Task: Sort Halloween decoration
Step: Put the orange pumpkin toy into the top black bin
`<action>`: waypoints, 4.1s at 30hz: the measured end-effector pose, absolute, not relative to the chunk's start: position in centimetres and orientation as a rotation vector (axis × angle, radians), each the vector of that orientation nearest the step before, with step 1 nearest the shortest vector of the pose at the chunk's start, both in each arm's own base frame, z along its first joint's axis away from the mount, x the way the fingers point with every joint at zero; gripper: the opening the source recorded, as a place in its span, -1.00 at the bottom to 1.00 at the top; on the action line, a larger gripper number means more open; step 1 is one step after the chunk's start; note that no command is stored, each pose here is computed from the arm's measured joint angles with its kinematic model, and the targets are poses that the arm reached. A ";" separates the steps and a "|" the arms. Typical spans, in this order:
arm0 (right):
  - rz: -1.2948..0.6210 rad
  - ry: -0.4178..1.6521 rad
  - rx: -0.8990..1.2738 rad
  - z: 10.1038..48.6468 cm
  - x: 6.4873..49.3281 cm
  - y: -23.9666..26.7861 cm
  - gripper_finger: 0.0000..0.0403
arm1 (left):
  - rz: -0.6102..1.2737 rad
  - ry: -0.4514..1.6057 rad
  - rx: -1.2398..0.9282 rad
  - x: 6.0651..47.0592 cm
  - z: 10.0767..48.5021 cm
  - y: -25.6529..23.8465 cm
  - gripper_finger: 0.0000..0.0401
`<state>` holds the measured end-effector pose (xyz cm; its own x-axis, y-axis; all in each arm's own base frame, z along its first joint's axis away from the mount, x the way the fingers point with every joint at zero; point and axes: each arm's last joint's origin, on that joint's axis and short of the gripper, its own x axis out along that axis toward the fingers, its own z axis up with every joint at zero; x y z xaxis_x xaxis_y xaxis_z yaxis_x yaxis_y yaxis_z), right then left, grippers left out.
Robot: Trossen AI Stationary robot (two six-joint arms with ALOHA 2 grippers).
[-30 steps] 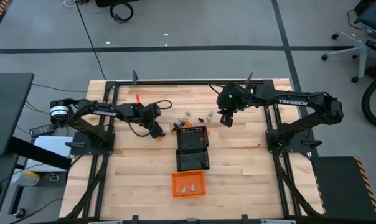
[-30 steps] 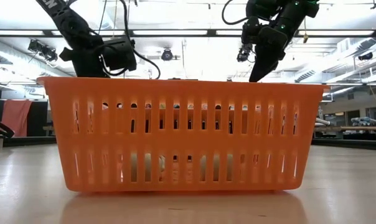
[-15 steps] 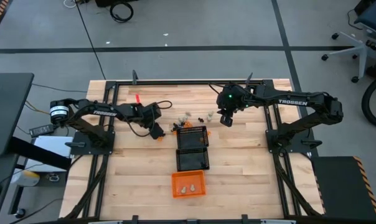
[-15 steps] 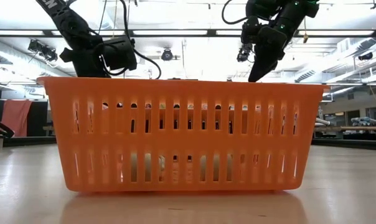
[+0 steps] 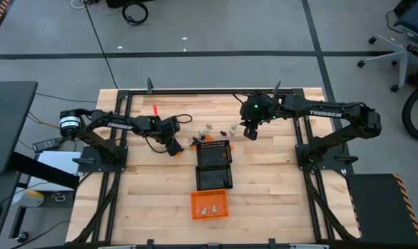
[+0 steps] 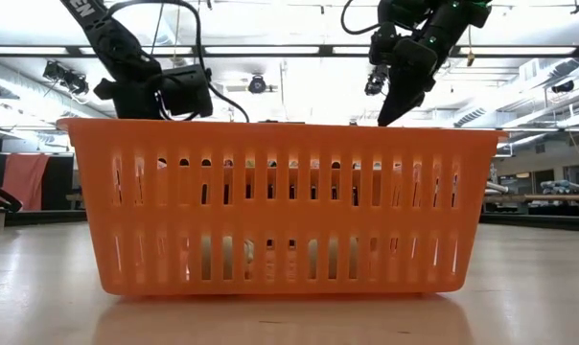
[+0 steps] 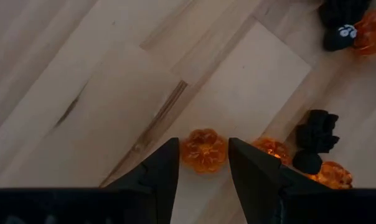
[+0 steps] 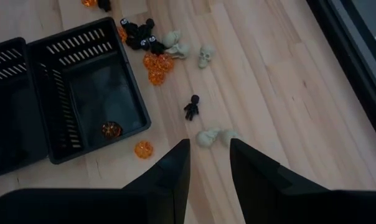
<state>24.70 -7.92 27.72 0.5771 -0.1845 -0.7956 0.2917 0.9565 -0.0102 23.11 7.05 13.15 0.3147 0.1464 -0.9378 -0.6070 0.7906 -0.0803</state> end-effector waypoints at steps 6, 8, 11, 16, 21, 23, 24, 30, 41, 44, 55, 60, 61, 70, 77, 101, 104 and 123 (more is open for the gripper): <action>-0.280 0.915 0.127 27.7 24.7 -7.9 -0.42 | 0.523 1.156 -0.438 23.2 13.1 6.6 -0.26; -0.280 0.915 0.127 27.7 24.7 -7.9 -0.42 | 0.525 1.156 -0.436 23.2 13.1 6.5 -0.30; -0.279 0.914 0.127 27.7 24.7 -7.9 -0.42 | 0.528 1.156 -0.441 23.2 13.1 6.5 -0.41; -0.279 0.914 0.126 27.7 24.7 -7.9 -0.42 | 0.521 1.155 -0.454 23.2 13.1 6.5 -0.55; -0.279 0.914 0.126 27.7 24.7 -7.9 -0.42 | 0.526 1.152 -0.467 23.2 13.1 6.5 -0.55; -0.278 0.914 0.125 27.7 24.7 -7.9 -0.42 | 0.530 1.148 -0.474 23.3 13.1 6.5 -0.55; -0.278 0.914 0.125 27.7 24.7 -7.9 -0.42 | 0.531 1.145 -0.477 23.2 13.2 6.5 -0.55; -0.277 0.915 0.123 27.7 24.7 -7.9 -0.42 | 0.494 1.108 -0.498 23.1 13.9 6.3 -0.55; -0.274 0.915 0.117 27.7 24.7 -7.9 -0.42 | 0.438 0.966 -0.477 23.7 15.8 5.5 -0.55; -0.274 0.915 0.116 27.7 24.7 -7.9 -0.42 | 0.373 0.893 -0.513 24.3 16.5 4.8 -0.55; -0.232 0.901 0.111 27.8 24.8 -7.9 -0.42 | 0.249 0.676 -0.624 26.5 18.1 1.6 -0.55; -0.206 0.892 0.116 27.8 24.9 -7.8 -0.42 | 0.220 0.605 -0.696 27.2 18.5 -0.1 -0.55; -0.196 0.891 0.121 27.8 24.9 -7.8 -0.42 | 0.223 0.592 -0.716 27.2 18.6 -0.3 -0.55; -0.143 0.859 0.146 28.0 25.2 -7.6 -0.42 | 0.290 0.421 -0.826 28.2 19.1 -1.8 -0.55; -0.109 0.867 0.130 28.0 25.3 -6.8 -0.42 | 0.343 0.387 -0.803 29.6 19.5 -2.3 -0.54; -0.097 0.931 0.107 27.6 24.9 -6.5 -0.42 | 0.466 0.654 -0.666 35.2 16.2 -2.7 -0.53; -0.096 0.930 0.106 27.6 24.9 -6.5 -0.42 | 0.469 0.671 -0.667 35.2 16.1 -2.7 -0.48; -0.093 0.950 0.107 27.5 24.8 -6.5 -0.42 | 0.423 0.700 -0.637 34.0 18.1 -3.2 -0.21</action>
